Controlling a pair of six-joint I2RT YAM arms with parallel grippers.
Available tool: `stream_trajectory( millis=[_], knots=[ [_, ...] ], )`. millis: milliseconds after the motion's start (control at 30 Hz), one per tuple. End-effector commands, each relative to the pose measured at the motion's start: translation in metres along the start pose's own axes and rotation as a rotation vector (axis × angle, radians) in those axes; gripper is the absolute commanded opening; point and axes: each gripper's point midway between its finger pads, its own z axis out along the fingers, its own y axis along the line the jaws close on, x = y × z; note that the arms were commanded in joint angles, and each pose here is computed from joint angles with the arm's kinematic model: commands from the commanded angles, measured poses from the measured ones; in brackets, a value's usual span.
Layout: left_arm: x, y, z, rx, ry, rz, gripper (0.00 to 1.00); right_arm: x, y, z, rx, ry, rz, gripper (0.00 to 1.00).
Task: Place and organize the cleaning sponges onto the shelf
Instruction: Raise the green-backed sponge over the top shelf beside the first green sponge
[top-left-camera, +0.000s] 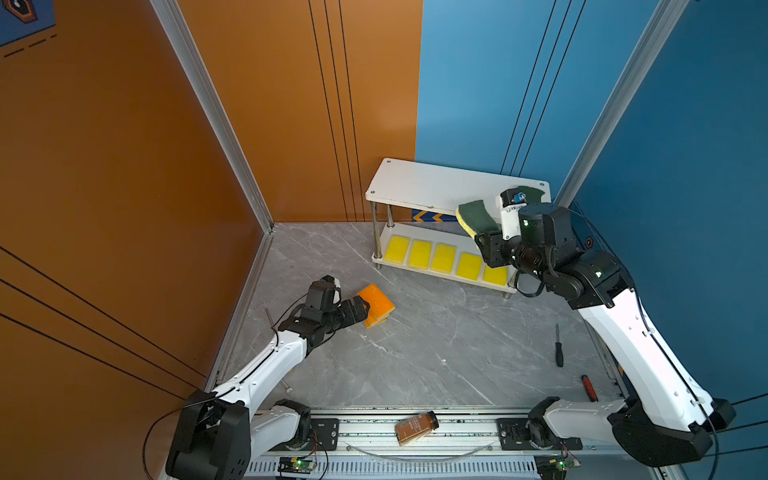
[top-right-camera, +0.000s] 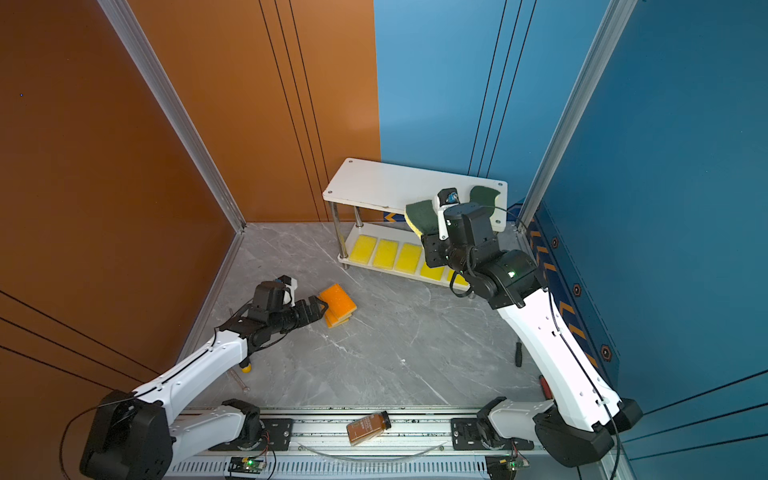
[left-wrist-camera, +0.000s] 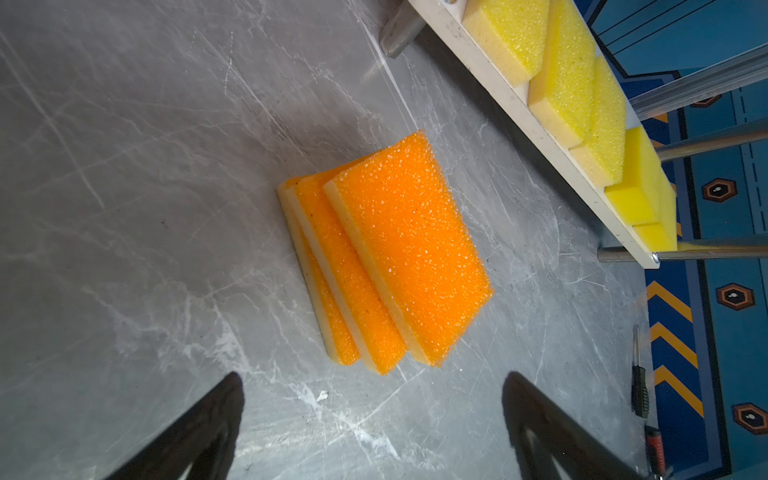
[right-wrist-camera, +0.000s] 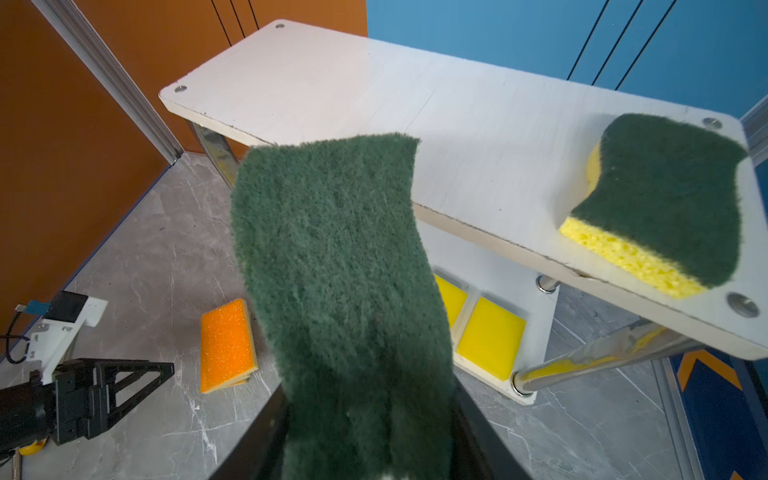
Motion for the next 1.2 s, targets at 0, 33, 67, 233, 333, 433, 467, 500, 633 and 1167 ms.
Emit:
stream_trajectory(
  millis=[0,33,67,233,333,433,467,500,633,1167],
  knots=[
    [-0.006,-0.005,-0.005,0.019,-0.014,0.005,0.98,-0.022,-0.013,-0.015,0.038,-0.066,0.032,0.49],
    [-0.006,-0.004,-0.005,0.018,-0.013,0.005,0.98,-0.027,-0.015,-0.016,0.039,-0.081,0.044,0.49],
    [-0.006,-0.004,-0.005,0.017,-0.013,0.004,0.98,-0.031,-0.016,-0.017,0.04,-0.091,0.053,0.49],
    [-0.006,-0.004,-0.005,0.017,-0.014,0.001,0.98,-0.05,-0.025,-0.019,0.047,-0.15,0.11,0.48],
    [-0.005,-0.004,-0.004,0.017,-0.01,0.001,0.98,-0.061,-0.031,-0.019,0.067,-0.183,0.142,0.47],
    [-0.005,-0.004,-0.004,0.018,-0.009,0.0,0.98,-0.07,-0.04,-0.019,0.104,-0.221,0.176,0.47],
    [-0.005,-0.004,-0.003,0.017,-0.008,-0.002,0.98,-0.072,-0.043,-0.019,0.113,-0.229,0.192,0.47],
    [-0.005,-0.004,-0.003,0.017,-0.007,-0.001,0.98,-0.075,-0.045,-0.018,0.123,-0.239,0.21,0.47],
    [-0.005,-0.004,-0.003,0.017,-0.007,-0.002,0.98,-0.08,-0.053,-0.008,0.16,-0.26,0.265,0.45],
    [-0.002,-0.004,-0.004,0.02,-0.006,-0.003,0.98,-0.09,-0.05,0.052,0.195,-0.272,0.443,0.42]
  ],
)
